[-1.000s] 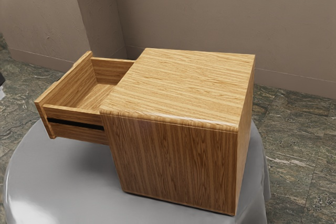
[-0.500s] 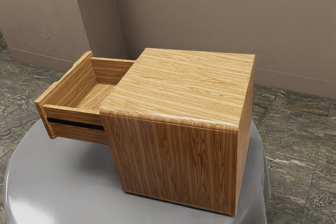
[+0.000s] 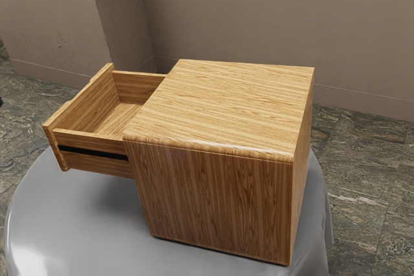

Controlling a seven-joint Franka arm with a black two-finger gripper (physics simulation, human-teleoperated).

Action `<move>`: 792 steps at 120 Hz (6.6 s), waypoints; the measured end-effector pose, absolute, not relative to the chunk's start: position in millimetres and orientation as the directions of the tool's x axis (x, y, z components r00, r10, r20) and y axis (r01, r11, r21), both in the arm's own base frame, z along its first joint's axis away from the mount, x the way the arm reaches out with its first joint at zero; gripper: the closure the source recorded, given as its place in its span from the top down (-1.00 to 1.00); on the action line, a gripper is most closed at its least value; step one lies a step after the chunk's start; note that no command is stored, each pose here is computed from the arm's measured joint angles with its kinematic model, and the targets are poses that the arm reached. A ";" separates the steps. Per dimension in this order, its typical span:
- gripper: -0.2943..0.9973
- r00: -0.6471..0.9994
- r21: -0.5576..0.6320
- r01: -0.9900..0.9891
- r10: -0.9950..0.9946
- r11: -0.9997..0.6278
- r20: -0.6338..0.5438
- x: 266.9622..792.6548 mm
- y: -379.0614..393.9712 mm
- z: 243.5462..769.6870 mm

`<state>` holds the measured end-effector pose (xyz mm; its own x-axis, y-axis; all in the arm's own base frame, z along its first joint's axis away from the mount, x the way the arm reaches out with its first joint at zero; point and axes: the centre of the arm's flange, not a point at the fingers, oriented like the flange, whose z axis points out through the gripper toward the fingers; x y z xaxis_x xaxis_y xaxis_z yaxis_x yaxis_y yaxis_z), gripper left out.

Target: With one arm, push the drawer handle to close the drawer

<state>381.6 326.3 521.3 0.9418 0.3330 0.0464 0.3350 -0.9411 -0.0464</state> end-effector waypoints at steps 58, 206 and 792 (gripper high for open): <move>-0.61 0.984 -0.016 -0.063 -0.065 -0.998 0.163 394.7 338.1 524.2; -0.67 0.252 -0.234 -0.925 -0.944 -0.300 0.213 423.3 282.2 533.9; -0.67 0.138 -0.116 -0.963 -0.814 -0.244 0.564 589.0 71.9 472.5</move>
